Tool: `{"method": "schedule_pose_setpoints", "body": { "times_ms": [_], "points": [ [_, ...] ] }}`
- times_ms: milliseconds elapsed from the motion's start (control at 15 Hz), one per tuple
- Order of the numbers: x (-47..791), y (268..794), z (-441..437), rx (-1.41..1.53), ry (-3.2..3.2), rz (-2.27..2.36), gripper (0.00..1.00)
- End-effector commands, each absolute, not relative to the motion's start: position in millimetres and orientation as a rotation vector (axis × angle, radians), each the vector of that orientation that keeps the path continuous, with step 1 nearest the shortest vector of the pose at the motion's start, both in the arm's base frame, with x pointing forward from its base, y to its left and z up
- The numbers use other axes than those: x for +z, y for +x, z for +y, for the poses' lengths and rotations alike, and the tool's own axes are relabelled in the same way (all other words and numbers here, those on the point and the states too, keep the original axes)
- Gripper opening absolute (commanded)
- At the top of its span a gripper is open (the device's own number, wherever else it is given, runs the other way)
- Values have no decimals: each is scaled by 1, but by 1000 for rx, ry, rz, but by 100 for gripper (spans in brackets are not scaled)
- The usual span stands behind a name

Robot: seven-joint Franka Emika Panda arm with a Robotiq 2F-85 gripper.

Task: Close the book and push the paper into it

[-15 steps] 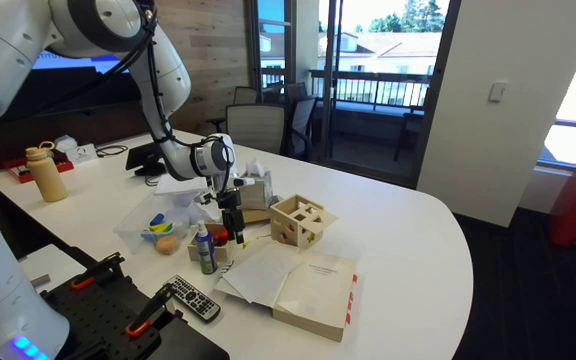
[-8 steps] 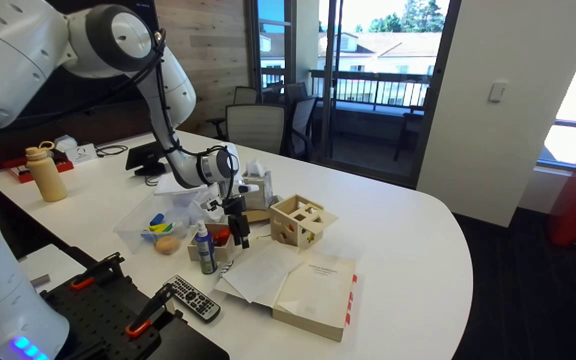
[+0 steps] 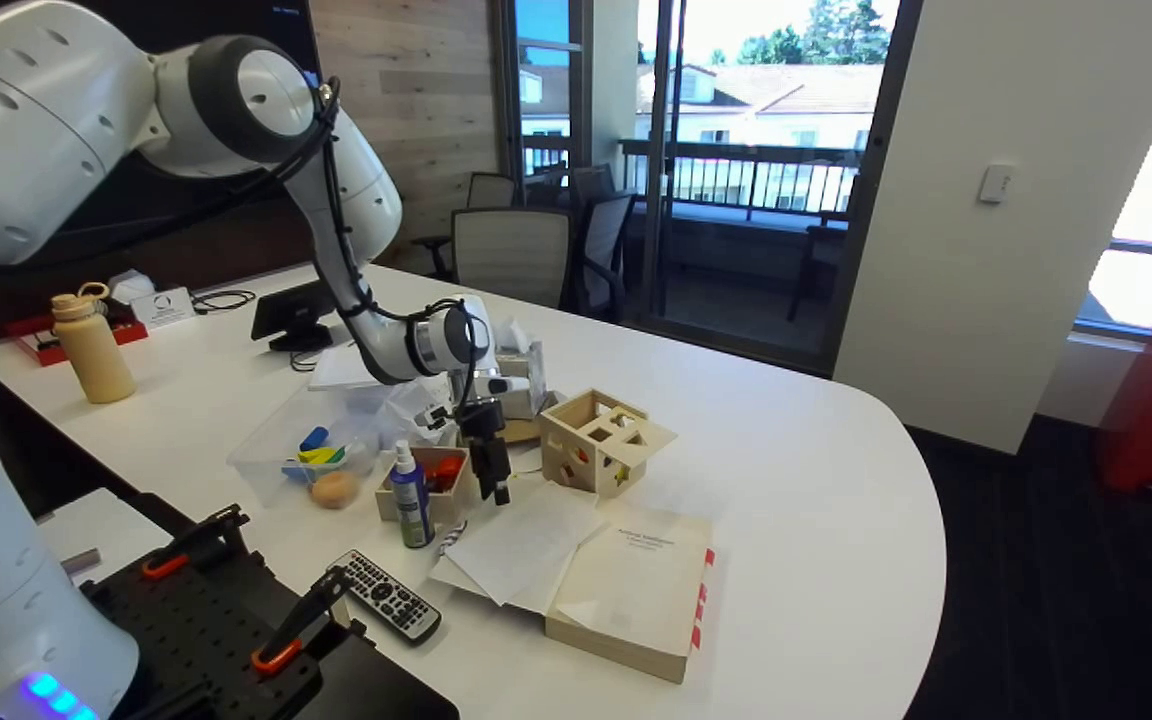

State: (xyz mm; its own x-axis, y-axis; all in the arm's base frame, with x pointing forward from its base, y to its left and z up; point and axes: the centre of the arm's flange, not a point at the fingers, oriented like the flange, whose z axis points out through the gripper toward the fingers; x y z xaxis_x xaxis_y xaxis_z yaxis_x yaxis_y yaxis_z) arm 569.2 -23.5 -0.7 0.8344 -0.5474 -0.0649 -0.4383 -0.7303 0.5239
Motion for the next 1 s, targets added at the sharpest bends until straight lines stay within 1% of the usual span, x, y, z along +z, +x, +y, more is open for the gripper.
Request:
{"method": "schedule_pose_setpoints", "body": {
  "times_ms": [0,933],
  "points": [
    [-2,572,-27,-286,2460,-781,100],
    [26,556,-26,-134,2307,-971,100]
  ]
}}
